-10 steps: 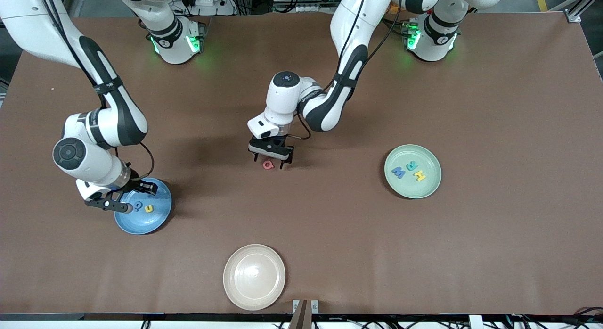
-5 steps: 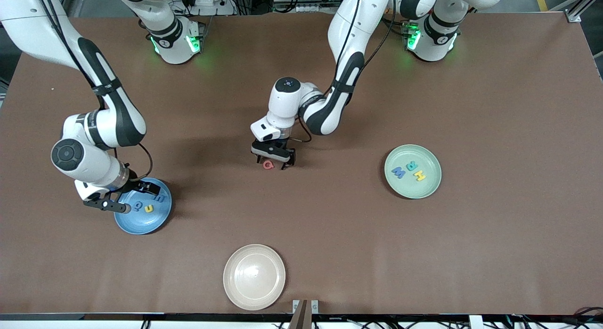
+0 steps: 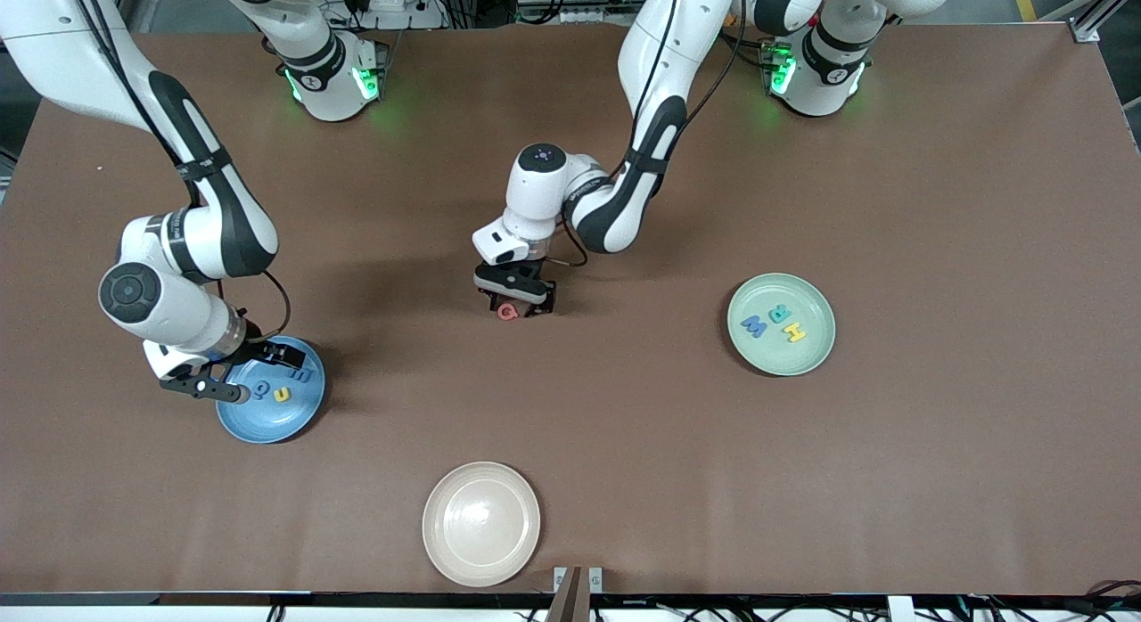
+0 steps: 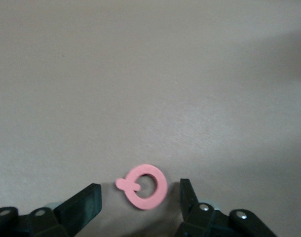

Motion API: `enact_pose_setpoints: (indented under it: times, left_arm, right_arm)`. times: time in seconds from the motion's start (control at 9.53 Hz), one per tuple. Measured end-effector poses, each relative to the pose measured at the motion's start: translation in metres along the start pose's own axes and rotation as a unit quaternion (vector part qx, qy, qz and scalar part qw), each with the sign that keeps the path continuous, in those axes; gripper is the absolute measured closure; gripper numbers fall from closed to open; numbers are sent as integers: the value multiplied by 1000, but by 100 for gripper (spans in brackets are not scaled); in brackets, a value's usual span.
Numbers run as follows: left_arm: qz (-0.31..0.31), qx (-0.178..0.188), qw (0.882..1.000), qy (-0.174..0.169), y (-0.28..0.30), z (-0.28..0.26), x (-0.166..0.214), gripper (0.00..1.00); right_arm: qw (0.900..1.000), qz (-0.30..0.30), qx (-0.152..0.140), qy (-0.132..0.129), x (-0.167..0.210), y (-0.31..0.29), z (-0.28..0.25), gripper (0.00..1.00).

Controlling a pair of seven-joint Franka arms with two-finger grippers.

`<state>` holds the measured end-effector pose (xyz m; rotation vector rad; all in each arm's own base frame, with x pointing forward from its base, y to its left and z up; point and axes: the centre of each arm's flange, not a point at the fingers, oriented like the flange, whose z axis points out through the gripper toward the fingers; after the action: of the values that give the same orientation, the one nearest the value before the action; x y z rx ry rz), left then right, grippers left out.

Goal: Sort upper and lower case letters into plates
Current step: 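Lower the open left gripper around the pink Q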

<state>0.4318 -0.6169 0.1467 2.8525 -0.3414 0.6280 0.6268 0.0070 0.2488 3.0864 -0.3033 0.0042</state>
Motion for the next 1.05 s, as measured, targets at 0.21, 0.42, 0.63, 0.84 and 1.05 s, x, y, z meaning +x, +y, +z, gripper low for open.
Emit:
enact_pose_setpoints:
  times: [0.21,0.42,0.63,0.84,1.05]
  left_arm:
    - [14,13,1000,5,8,-3,-6,29]
    - [23,15,1000,9,12,-5,-8,38]
    - [35,18,999,14,14,-6,-8,44]
    - [46,20,999,17,14,-6,-9,43]
    - [50,24,998,23,12,-4,-5,43]
  right_arm:
    - [1000,0,0,0,0,0,0,0]
    - [1000,-2,0,0,-1,-3,0,0]
    - [1000,-6,1,0,-1,-7,-1,0]
    - [1000,-7,2,1,-1,-9,-1,0]
    - [1000,-7,2,1,-1,-9,-1,0]
